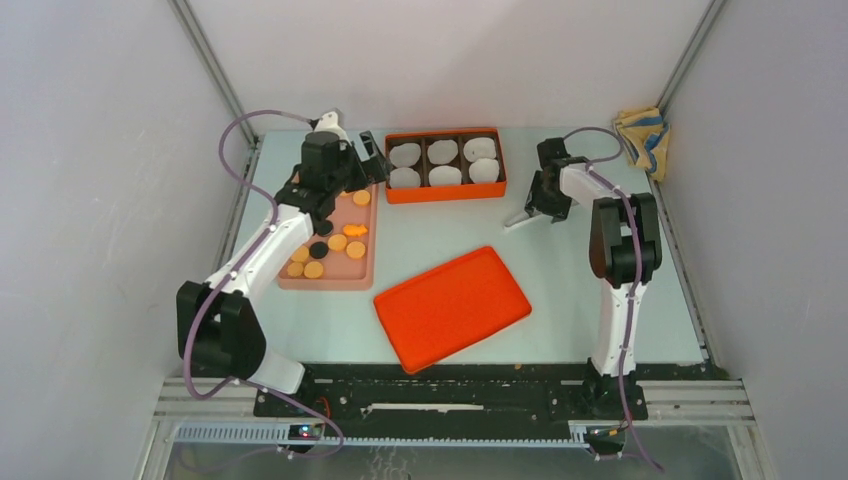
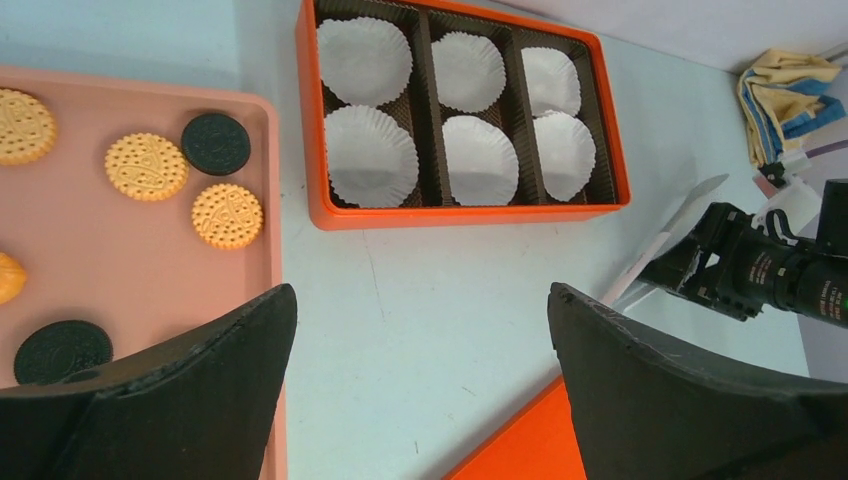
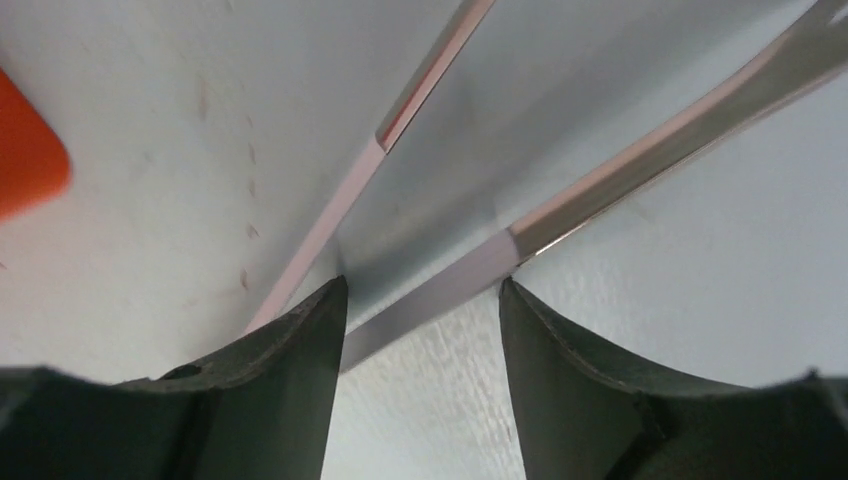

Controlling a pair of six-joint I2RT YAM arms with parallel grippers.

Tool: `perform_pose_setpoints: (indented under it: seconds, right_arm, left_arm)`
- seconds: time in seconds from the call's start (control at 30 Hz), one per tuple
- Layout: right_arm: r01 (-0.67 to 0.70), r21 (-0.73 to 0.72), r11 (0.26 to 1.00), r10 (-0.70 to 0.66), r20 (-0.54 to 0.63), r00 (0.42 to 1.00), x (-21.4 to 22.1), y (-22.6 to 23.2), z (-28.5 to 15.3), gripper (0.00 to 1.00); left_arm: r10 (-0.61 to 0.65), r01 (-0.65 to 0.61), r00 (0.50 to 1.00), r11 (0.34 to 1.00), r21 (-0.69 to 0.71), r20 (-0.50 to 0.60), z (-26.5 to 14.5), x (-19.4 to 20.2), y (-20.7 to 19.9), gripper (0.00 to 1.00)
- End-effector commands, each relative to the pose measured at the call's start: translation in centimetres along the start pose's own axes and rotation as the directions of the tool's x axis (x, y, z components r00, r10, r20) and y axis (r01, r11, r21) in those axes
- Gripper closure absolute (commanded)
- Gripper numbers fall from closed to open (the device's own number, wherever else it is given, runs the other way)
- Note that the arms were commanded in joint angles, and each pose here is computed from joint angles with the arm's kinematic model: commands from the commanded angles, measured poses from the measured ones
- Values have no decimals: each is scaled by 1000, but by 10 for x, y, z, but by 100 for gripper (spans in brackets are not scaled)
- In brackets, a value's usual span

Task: Pack the cookies

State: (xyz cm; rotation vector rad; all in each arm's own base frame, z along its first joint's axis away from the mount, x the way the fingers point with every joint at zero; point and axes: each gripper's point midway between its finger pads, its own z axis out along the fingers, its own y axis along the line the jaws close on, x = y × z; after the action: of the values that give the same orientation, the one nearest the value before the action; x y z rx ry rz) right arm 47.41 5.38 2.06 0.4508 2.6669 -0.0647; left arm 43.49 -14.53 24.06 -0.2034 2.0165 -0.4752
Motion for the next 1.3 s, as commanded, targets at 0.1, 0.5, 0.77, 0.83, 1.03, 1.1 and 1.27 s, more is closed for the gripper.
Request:
perform_pose_setpoints:
  seconds: [0.1, 0.5, 0.77, 0.83, 1.03, 1.1, 1.27]
  right_arm:
    - [13, -11, 1000, -14, -63, 998, 40, -10, -14, 48]
    - [96, 14, 995, -96, 20, 995, 43, -22, -68, 100]
    - [174, -130, 976, -152, 166, 974, 29, 11, -143, 100]
    - [201, -168, 965, -171, 178, 969, 30, 22, -158, 100]
    - [308, -226, 924, -265, 202, 943, 45, 70, -181, 100]
    - [337, -245, 909, -291, 205, 934, 52, 88, -185, 100]
    - [379, -279, 882, -330, 207, 921, 67, 118, -191, 100]
  left_arm:
    - [19, -16, 1000, 995, 100, -22, -6, 13, -22, 0]
    - [182, -133, 972, 945, 299, -145, 25, 42, -116, 0]
    - [256, -175, 952, 906, 386, -170, 28, 85, -145, 0]
    - [248, -156, 954, 891, 425, -170, 25, 89, -159, 0]
    - [252, -136, 950, 866, 482, -184, 25, 106, -195, 0]
    - [249, -128, 949, 865, 484, -193, 25, 111, -199, 0]
    - [245, -135, 951, 877, 462, -187, 23, 114, -199, 0]
